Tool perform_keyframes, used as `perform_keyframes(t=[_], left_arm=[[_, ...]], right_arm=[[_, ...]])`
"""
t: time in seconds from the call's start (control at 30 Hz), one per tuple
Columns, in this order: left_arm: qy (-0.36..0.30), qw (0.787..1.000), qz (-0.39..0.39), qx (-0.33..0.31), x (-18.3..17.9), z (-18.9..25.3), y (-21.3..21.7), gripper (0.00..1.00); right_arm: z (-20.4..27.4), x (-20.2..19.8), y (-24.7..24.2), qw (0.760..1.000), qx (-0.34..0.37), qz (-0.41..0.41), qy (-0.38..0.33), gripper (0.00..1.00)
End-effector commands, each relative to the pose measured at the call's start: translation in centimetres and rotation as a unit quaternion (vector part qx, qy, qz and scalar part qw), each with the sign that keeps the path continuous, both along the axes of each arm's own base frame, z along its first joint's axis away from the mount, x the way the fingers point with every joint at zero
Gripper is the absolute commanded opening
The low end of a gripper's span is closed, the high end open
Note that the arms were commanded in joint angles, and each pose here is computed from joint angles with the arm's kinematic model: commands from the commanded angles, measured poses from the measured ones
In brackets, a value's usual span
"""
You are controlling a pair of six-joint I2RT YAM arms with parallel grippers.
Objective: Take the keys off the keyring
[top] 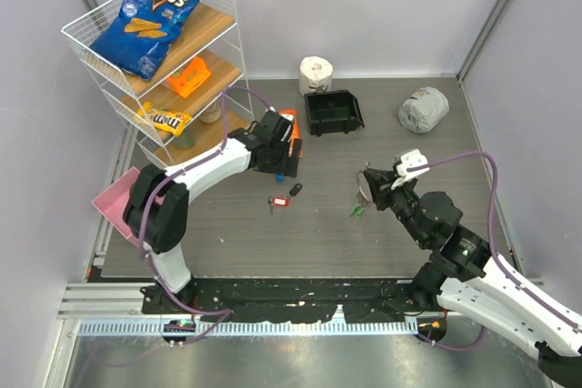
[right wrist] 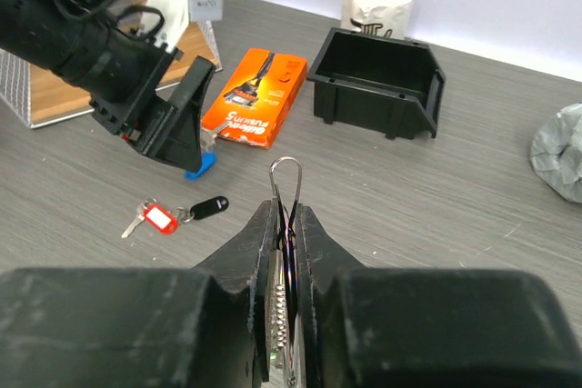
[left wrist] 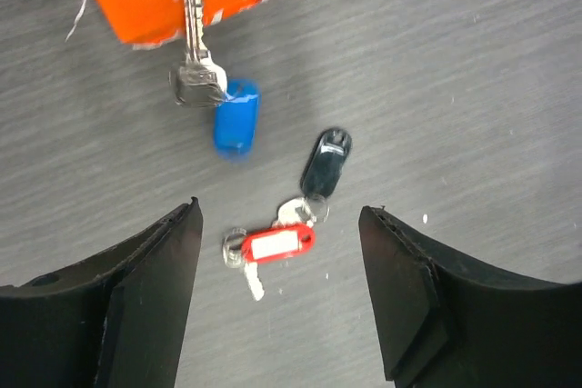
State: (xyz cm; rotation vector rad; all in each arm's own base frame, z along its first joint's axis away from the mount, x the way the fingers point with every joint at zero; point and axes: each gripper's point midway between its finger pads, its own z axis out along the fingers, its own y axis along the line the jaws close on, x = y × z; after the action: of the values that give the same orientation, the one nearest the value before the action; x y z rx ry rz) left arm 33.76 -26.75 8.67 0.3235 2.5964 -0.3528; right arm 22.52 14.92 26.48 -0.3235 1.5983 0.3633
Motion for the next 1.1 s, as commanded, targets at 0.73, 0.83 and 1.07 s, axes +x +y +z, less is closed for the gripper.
perform_keyframes(t=[0.73,0.83,1.07], left_arm=[[-0.366,0.789,-0.325,-0.371,-12.9,18.1,-3.2,0.91],[-0.361,0.771,-0.345,-0.395,-13.3,19.5,-4.0,0.87],[-0.354,0.728,-0.384,-0.444,-14.4,21.6,-5.3,0.82]], right_arm=[[10.8,-3.1,10.8,0.958,0.135,0.253,0.019,0.05],[11.5,-3.5,11.1,0.953,0.141,0.268,0.016,0.05],[12.5,-4.4,11.2,0.946,0.143,0.29,0.008,0.05]])
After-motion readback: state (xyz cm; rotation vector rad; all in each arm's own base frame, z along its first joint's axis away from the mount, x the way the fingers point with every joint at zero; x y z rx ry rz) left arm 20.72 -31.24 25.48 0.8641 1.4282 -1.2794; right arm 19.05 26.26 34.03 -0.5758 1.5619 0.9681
